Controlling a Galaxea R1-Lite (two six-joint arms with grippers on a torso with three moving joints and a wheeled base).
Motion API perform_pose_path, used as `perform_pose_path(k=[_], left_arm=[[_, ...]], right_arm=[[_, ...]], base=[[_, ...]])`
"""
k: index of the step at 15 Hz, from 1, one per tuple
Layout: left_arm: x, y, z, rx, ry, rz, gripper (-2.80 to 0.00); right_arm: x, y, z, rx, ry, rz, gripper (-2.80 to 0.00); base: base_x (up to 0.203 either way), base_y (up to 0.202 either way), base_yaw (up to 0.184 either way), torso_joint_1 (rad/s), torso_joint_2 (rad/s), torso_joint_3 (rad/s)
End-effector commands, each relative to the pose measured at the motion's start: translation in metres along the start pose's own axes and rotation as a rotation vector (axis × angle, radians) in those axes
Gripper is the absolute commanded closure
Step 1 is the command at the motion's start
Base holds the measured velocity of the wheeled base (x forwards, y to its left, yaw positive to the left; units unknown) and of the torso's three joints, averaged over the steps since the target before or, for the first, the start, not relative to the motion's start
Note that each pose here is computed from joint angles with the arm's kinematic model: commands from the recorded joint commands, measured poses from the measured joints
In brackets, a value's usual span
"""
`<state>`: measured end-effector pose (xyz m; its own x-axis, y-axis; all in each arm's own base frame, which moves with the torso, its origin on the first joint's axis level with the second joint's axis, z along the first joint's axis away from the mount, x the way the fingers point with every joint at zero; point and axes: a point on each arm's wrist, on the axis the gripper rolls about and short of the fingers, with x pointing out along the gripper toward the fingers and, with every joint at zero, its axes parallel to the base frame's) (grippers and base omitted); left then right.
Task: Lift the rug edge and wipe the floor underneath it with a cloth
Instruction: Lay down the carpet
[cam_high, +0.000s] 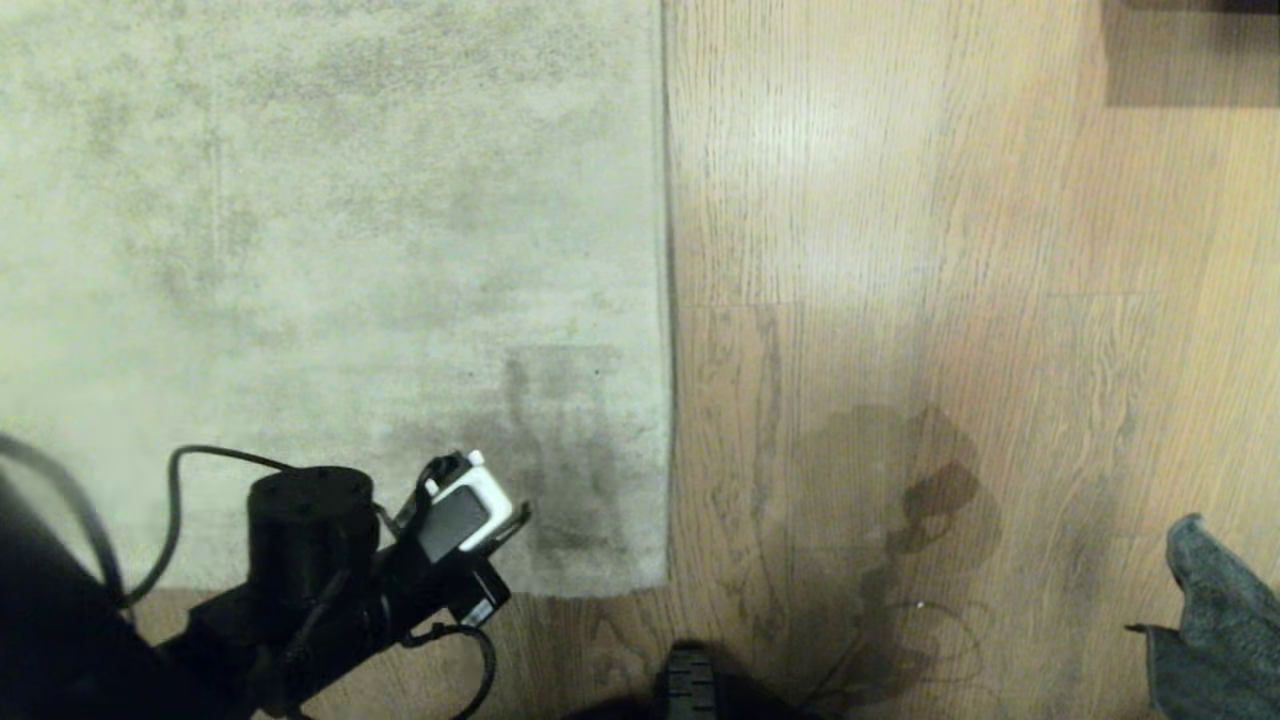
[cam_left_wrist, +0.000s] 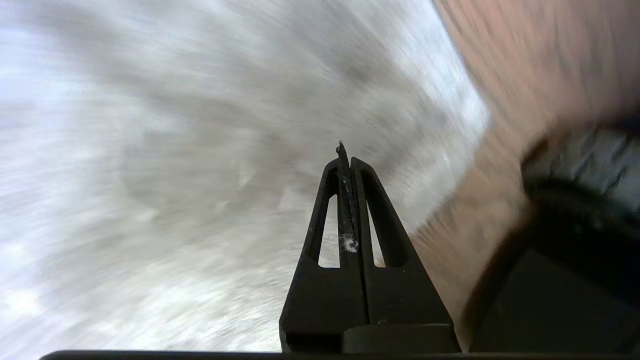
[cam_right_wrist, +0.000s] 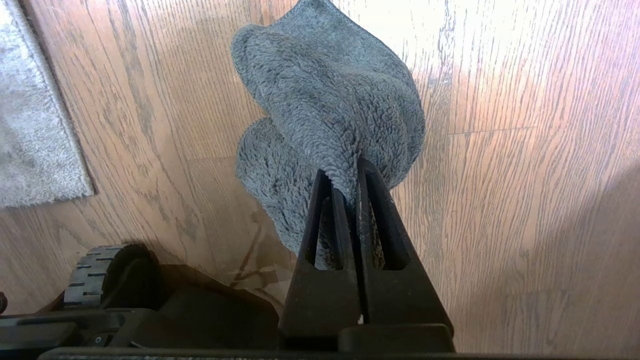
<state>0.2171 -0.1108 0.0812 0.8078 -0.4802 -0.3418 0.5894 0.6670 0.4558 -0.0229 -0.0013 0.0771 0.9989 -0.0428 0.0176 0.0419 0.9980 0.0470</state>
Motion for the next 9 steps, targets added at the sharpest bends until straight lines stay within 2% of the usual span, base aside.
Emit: perform_pose_path(k=[1,5,9], left_arm=[[-0.042,0.016,0.021,-0.036,-0.127,0.103,0.00],[-0.082,0.032,0.022,-0.127,-0.187,0.220,0.00],[-0.137,0.029,0.004,-0.251,-0.198,0.348,0.00]], right_arm=[[0.000,0.000,0.000,0.000,0.001,0.000,0.00],[0.000,0.000,0.000,0.000,0.001,0.000,0.00],[0.000,0.000,0.000,0.000,0.001,0.000,0.00]], base=[[0.000,0.000,0.000,0.000,0.00,0.000],[0.000,0.000,0.000,0.000,0.00,0.000],[0.000,0.000,0.000,0.000,0.00,0.000]])
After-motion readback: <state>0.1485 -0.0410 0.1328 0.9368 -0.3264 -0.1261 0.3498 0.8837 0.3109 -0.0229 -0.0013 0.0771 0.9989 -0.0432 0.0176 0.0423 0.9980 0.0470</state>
